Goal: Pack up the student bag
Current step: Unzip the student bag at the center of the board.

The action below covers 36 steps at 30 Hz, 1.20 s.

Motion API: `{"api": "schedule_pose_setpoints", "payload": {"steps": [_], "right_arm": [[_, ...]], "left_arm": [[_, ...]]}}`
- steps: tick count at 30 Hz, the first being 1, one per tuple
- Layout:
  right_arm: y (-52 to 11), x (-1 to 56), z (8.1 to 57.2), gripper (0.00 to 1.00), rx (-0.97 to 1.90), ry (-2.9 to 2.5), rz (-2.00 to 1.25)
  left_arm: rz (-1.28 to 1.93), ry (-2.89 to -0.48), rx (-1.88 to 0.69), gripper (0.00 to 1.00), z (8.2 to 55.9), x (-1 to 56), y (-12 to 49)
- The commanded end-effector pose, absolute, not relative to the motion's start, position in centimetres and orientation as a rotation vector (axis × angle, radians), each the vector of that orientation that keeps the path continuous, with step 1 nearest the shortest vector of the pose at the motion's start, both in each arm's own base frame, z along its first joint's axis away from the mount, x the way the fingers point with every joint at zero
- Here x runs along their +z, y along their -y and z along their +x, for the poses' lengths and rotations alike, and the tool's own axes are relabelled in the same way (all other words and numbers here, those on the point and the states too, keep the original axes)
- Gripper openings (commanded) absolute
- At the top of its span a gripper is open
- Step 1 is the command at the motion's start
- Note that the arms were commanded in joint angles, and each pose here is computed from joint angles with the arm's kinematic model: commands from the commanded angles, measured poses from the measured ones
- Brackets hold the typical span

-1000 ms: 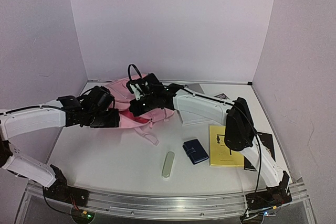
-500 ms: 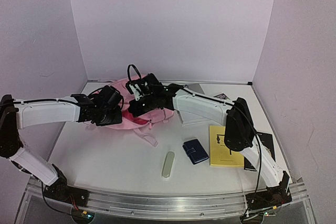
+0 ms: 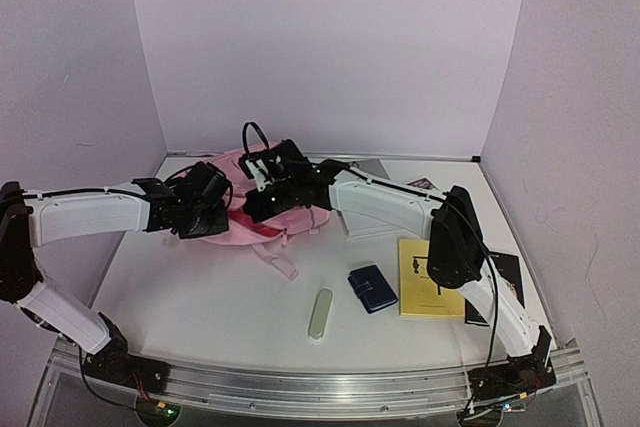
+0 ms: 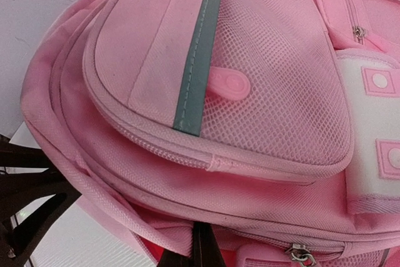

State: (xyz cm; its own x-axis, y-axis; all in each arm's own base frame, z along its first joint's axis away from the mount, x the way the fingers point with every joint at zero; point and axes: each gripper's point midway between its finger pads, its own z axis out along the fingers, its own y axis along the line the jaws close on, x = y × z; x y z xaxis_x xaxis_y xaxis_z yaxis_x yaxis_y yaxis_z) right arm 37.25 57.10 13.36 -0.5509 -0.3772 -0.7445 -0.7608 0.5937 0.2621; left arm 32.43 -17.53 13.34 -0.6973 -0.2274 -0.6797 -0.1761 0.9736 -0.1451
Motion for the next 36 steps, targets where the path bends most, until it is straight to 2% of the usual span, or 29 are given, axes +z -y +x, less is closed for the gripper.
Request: {"api": "schedule_pose_setpoints", "payload": {"steps": [1, 3, 8, 18, 25, 29, 31, 36], "right_arm": [[-59.4, 17.5, 36.0, 0.0, 0.921, -2.069, -0.894], [-59.3, 17.3, 36.0, 0.0, 0.918, -2.071, -0.898], [-59.1, 16.6, 36.2, 0.0, 0.879, -2.064, -0.928], [-56.3, 13.7, 38.4, 0.0, 0.765, -2.096, -0.973], [-54.5, 13.3, 39.3, 0.0, 0.708, -2.071, -1.031], [-55.2, 14.5, 38.1, 0.0, 0.811, -2.052, -1.061], [-55.7, 15.2, 37.5, 0.0, 0.885, -2.059, -1.049], [-56.5, 16.6, 36.7, 0.0, 0.996, -2.075, -1.006]], "left_arm": [[-0.318, -2.263, -0.092, 0.04, 33.0, 16.3, 16.0], [-0.301, -2.26, -0.102, 0.0, 32.9, 16.8, 16.1], [-0.286, -2.252, -0.144, 0.0, 31.8, 18.4, 15.7], [-0.398, -2.189, -0.06, 0.0, 28.5, 21.9, 10.4], [-0.429, -2.189, -0.1, 0.0, 27.2, 21.8, 9.3], [-0.358, -2.205, -0.164, 0.0, 27.4, 21.2, 10.6], [-0.294, -2.224, -0.236, 0.06, 27.6, 20.5, 12.1], [-0.237, -2.262, -0.343, 0.33, 27.8, 18.1, 14.4]]}}
